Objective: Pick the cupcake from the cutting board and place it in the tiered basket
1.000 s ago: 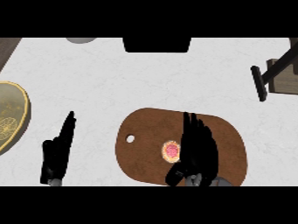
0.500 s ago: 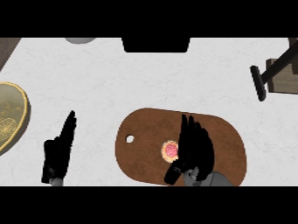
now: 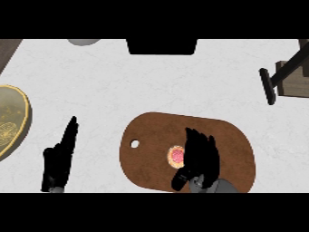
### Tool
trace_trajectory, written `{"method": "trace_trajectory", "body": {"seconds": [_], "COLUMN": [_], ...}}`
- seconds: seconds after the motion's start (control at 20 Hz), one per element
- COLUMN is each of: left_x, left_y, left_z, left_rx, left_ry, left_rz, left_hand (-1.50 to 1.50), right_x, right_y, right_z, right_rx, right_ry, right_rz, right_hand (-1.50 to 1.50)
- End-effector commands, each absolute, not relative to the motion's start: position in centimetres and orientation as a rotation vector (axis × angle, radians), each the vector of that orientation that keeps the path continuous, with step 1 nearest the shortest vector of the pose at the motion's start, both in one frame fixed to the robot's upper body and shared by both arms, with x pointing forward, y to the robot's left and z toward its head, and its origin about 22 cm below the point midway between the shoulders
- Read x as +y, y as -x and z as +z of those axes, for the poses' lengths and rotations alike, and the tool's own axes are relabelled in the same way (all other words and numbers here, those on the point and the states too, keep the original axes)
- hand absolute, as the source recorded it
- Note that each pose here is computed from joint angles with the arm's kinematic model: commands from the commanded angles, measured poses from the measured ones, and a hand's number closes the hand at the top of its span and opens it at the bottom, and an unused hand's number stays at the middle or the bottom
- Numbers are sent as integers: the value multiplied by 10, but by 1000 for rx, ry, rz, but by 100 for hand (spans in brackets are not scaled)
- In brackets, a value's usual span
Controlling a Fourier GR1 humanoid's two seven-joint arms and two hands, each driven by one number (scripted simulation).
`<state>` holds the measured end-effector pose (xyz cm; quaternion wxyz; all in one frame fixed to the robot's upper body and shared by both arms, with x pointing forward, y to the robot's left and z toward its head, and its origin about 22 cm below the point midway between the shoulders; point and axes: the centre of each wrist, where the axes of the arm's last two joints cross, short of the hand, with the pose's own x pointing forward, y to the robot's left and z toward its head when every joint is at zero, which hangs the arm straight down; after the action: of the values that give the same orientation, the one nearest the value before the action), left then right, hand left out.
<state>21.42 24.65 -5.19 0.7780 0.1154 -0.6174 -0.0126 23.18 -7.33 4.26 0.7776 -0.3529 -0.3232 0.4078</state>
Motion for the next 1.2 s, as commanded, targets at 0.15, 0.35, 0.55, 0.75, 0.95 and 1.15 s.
{"method": "trace_trajectory", "body": {"seconds": [0.15, 0.35, 0.55, 0.75, 0.95, 1.15], "left_x": [244, 240, 234, 244, 256, 275], "left_y": [-212, -201, -210, -192, -194, -196], "left_z": [-58, -54, -57, -65, -61, -52], "left_rx": [-1305, -1297, -1286, -1259, -1268, -1272], "left_ry": [-247, -238, -241, -268, -315, -329], "left_rz": [-12, -49, -20, 14, 47, 25], "left_hand": [0, 0, 0, 0, 0, 0], "right_x": [-67, -68, -48, -129, -224, -255], "right_y": [-236, -261, -243, -285, -310, -321], "right_z": [38, 41, 21, 47, 66, 121], "right_rx": [-529, -590, -638, -485, -333, -391], "right_ry": [828, 842, 960, 1042, 1146, 1202], "right_rz": [843, 867, 962, 567, 209, -15], "right_hand": [150, 150, 150, 150, 150, 150]}}
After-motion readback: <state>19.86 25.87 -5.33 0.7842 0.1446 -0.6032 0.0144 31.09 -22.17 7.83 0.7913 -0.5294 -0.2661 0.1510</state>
